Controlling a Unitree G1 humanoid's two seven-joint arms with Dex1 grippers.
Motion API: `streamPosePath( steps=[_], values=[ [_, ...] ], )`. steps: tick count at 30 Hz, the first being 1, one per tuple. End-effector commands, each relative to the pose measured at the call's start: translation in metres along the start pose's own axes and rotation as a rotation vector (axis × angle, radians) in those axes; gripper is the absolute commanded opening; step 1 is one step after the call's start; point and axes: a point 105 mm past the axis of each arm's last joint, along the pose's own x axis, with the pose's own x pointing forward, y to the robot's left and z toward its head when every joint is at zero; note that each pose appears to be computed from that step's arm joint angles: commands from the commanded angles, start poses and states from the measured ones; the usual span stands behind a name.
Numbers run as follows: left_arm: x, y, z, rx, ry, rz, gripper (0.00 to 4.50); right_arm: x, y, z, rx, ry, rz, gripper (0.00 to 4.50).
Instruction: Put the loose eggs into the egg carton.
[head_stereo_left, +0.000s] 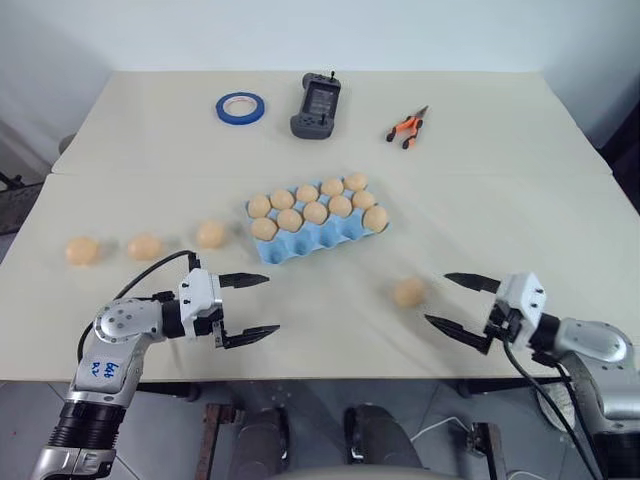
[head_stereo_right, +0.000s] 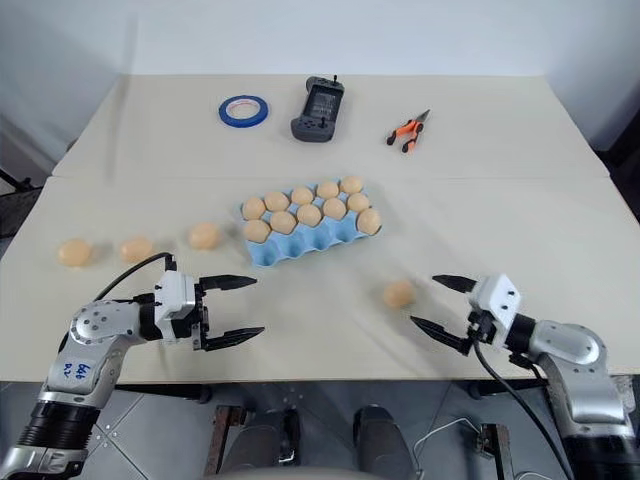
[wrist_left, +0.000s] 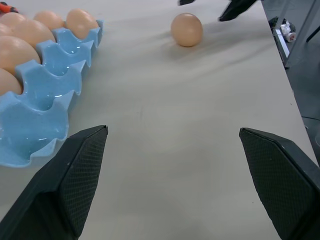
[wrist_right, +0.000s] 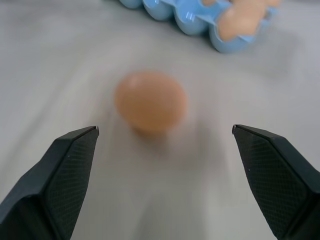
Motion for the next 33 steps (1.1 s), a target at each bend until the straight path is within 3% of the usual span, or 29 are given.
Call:
streamPosePath(
  steps=[1,5,8,13,18,25,33],
  values=[
    [-0.001,-0.003,0.004,0.022,-0.02,-0.003,4.48,0.012,-0.003,0.0,0.019,0.002,0.04,4.5],
    [-0.004,-0.004,0.005,0.028,-0.019,0.012,4.48,0.023,-0.003,-0.004,0.025,0.012,0.104,4.5],
    [-0.005,-0.004,0.005,0.031,-0.017,0.022,4.5,0.027,-0.003,-0.009,0.034,0.02,0.134,3.89],
    [-0.007,-0.002,0.007,0.044,-0.031,0.057,4.5,0.031,-0.004,-0.007,0.02,-0.007,0.147,2.35],
    [-0.006,-0.001,0.008,0.077,-0.058,0.093,4.5,0.041,-0.002,0.009,-0.023,-0.056,0.175,2.3],
    [-0.009,0.001,-0.001,0.046,-0.053,0.164,4.5,0.094,-0.023,0.074,-0.06,-0.207,0.071,2.3],
    [-0.01,0.003,-0.003,0.042,-0.042,0.217,4.5,0.129,-0.04,0.079,-0.095,-0.169,-0.022,2.3]
  ],
)
